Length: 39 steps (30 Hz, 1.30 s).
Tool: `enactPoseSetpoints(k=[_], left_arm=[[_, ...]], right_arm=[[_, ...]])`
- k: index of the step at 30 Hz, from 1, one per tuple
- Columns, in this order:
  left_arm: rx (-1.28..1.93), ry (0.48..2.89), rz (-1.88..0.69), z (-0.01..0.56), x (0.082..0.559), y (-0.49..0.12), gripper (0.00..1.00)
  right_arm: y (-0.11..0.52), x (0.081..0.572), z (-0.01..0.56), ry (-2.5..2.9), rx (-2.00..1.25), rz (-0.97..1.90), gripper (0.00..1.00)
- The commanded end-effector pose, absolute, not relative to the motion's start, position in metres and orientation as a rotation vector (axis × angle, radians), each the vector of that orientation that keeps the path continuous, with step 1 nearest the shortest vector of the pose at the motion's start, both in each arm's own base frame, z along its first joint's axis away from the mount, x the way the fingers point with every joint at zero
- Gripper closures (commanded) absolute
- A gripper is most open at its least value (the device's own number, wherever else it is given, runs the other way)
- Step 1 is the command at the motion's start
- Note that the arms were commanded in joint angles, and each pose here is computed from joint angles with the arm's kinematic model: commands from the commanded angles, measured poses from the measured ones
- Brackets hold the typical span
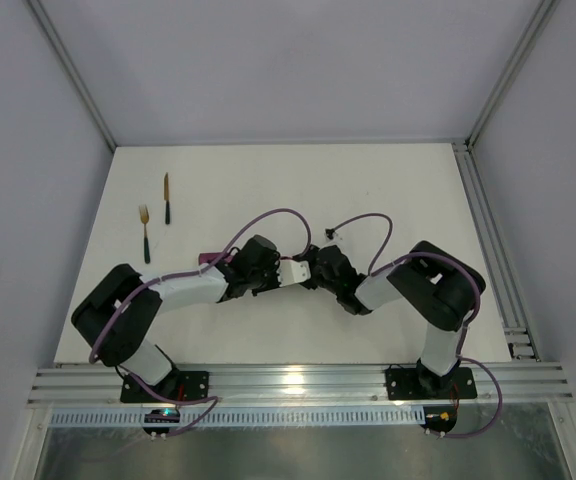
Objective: Fold the napkin into a case and place the utensils inside
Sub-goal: Stuff the top corner of the smaller-rectangle-folded napkin into the folded napkin.
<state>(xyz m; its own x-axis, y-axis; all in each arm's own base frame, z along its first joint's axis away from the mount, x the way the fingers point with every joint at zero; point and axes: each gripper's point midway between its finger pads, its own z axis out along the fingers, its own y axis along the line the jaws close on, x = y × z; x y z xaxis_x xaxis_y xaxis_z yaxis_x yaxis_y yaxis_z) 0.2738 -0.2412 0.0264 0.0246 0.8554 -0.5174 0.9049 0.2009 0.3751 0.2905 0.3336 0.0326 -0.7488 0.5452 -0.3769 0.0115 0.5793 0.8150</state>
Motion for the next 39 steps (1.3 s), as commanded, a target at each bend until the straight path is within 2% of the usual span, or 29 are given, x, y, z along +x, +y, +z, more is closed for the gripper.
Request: enactPoseSetpoints(k=[1,4,8,19,21,22,25,27,29,30,32,35,39], left_arm=[[1.617,1.780,-0.102,0.035,0.275,-0.245,1.00],[1.618,1.771,-0.114,0.037,0.273,-0.246,1.00],[1.621,1.760,-0.121,0.037,0.272,-0.246,1.00],[1.664,1.731,-0.107,0.036,0.268,-0.242,1.00],[1.668,1.726,-0.118,0.036,0.267,-0.243,1.00],[1.671,1.723,-0.118,0.036,0.266,-0.243,1.00],[1.671,1.714,-0.110,0.039,0.265,-0.240,1.00],[1.670,1.708,-0.130,0.041,0.263,-0.239,1.00],[1.672,1.725,-0.136,0.041,0.261,-0.235,0.94],[1.668,1.731,-0.142,0.042,0.260,-0.234,0.85],[1.666,1.749,-0.168,0.045,0.259,-0.236,0.72],[1.651,1.781,-0.251,0.055,0.254,-0.241,0.62],[1.608,1.792,-0.366,0.081,0.246,-0.248,0.55]], right_arm=[[0.351,0.304,0.056,2.104,0.398,1.218,0.77],[0.356,0.308,0.053,2.102,0.400,1.223,0.75],[0.362,0.315,0.049,2.112,0.428,1.223,0.66],[0.359,0.330,0.032,2.140,0.503,1.183,0.65],[0.360,0.331,0.030,2.158,0.485,1.171,0.69],[0.362,0.333,0.029,2.165,0.480,1.166,0.81],[0.354,0.331,0.018,2.186,0.501,1.145,0.95],[0.350,0.332,0.018,2.164,0.523,1.163,0.96],[0.348,0.328,0.014,2.166,0.529,1.166,0.96],[0.348,0.328,0.014,2.163,0.530,1.169,0.96],[0.349,0.329,0.016,2.139,0.540,1.194,0.96],[0.350,0.328,0.017,2.132,0.541,1.207,0.96],[0.350,0.328,0.019,2.127,0.535,1.211,0.96]])
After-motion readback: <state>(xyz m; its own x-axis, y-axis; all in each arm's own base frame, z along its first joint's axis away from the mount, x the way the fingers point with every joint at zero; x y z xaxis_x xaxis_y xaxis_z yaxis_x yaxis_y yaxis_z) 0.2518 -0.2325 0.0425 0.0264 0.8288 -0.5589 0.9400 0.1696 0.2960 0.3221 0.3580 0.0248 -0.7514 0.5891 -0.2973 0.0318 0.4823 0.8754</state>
